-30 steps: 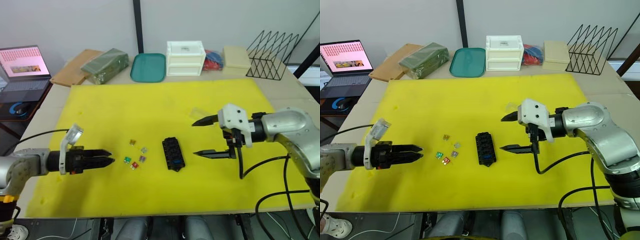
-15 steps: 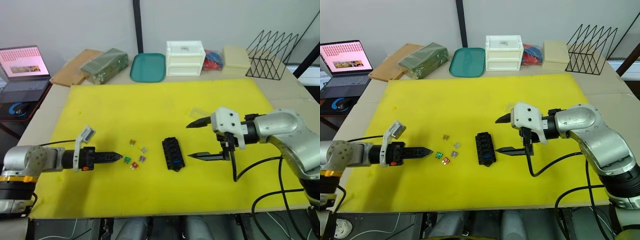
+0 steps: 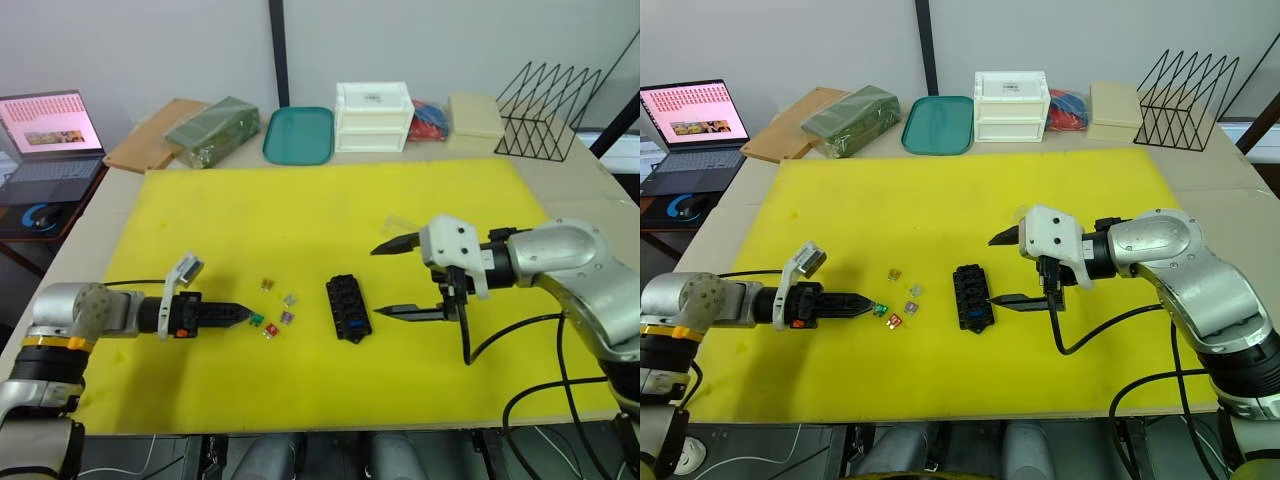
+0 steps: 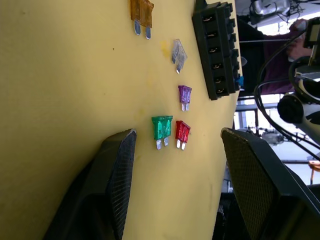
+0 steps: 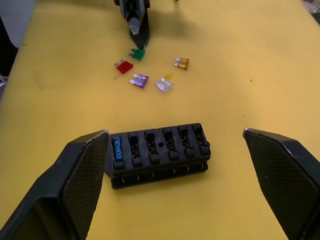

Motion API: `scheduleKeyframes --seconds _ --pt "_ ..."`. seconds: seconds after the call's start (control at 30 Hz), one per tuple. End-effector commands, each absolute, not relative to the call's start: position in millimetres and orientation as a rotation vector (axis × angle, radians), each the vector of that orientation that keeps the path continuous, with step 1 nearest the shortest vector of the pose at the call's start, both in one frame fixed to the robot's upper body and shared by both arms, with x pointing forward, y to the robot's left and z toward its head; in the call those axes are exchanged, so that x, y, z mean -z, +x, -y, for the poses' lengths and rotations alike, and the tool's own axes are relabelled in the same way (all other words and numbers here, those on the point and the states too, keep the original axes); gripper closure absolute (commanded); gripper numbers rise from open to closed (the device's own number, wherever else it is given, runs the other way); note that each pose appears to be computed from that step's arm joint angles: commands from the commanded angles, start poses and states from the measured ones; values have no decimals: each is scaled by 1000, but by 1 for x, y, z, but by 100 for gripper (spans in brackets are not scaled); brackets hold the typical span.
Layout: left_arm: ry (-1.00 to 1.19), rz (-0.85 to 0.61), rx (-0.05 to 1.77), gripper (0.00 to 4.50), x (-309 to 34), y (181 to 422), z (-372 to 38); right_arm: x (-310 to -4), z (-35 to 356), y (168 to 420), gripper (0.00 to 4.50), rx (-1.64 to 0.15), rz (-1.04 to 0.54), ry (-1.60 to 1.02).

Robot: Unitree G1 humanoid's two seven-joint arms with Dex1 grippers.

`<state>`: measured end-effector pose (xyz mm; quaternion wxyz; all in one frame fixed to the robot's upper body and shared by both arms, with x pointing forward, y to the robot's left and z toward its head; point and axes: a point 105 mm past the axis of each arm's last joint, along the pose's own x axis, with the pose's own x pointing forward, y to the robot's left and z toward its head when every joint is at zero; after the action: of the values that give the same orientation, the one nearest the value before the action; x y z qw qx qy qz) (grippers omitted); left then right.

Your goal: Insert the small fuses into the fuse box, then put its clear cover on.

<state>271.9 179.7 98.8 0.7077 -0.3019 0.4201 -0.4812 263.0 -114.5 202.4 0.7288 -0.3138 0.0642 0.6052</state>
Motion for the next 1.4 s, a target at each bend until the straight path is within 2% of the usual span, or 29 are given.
scheduleKeyframes --seconds 0.03,0.37,0.47,0.57,0.9,1.0,1.07,1.4 --pt "-680 -971 1092 164 -89 270 -169 -206 110 259 0 -1340 -110 -726" --pt "-666 -979 1120 164 -86 268 -164 -205 111 259 0 -1335 -118 -733" --pt "-649 -987 1110 223 -83 267 -167 -204 112 259 0 -1333 -119 -736" --pt "-641 -995 1110 322 -82 264 -169 -204 112 260 0 -1333 -119 -739" --pt "-612 -994 1089 322 -75 263 -175 -204 111 263 0 -1335 -114 -748" --pt "-608 -992 1089 378 -75 263 -177 -204 111 264 0 -1335 -114 -749" --pt "-605 -991 1088 444 -75 263 -178 -204 111 264 0 -1335 -114 -750" --pt "-560 -937 1086 448 -76 268 -181 -203 110 264 0 -1338 -113 -756"
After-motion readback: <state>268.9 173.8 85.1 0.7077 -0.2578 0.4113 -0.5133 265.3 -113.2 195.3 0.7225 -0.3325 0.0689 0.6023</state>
